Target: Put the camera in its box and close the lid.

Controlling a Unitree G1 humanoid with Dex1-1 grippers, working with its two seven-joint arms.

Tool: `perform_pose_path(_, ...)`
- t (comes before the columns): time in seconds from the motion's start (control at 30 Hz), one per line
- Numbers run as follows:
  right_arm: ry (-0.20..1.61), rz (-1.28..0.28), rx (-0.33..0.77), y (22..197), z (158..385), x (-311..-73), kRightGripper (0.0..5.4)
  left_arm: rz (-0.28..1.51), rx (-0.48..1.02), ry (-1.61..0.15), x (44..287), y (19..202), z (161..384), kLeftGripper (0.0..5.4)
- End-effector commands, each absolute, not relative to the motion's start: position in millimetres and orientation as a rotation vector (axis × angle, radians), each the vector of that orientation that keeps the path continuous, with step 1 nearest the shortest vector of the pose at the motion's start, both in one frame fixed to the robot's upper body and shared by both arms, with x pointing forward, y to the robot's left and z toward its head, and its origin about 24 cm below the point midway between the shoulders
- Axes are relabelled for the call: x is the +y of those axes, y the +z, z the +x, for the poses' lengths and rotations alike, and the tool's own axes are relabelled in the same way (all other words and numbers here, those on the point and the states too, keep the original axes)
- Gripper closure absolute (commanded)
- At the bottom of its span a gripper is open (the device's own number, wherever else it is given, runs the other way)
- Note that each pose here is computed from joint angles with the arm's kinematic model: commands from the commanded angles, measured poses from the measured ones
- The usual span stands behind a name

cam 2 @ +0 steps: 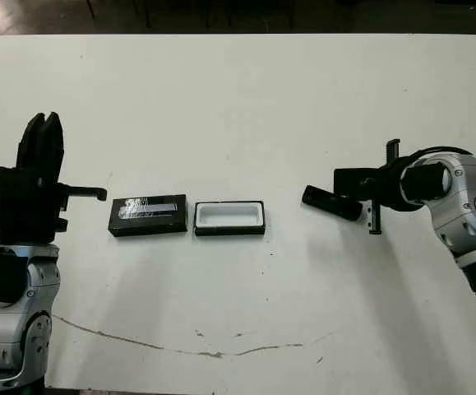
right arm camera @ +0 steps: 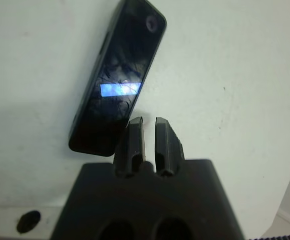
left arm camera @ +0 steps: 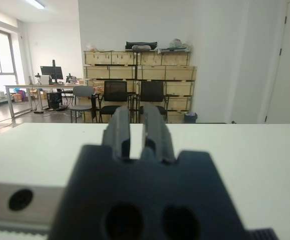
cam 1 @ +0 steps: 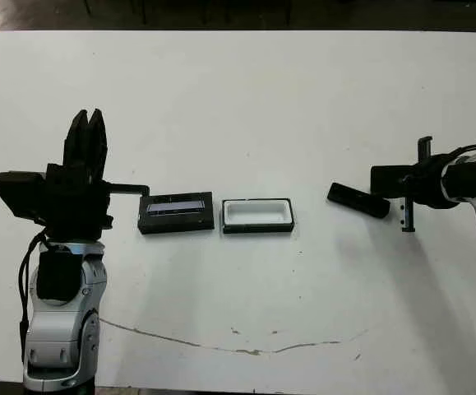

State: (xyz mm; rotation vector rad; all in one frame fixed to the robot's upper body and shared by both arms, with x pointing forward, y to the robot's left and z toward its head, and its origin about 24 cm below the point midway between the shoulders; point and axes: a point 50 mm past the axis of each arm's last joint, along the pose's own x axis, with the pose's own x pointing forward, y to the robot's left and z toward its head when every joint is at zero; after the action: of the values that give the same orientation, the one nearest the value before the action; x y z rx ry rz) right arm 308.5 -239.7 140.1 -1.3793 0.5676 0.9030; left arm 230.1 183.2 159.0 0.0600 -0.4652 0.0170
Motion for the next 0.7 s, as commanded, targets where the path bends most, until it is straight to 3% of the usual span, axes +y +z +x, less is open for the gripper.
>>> perform_pose_path(0.03, 0.964, -1.34, 0.641, 125.4, 299, -242, 5.39, 0.093, -0.436, 0.023, 186, 153.6, 231, 5.4)
perform_pose_path(0.7, 1.04, -1.353, 0.649, 126.2, 285, -232, 5.39, 0.065, -0.429, 0.011, 184, 149.6, 231, 5.4)
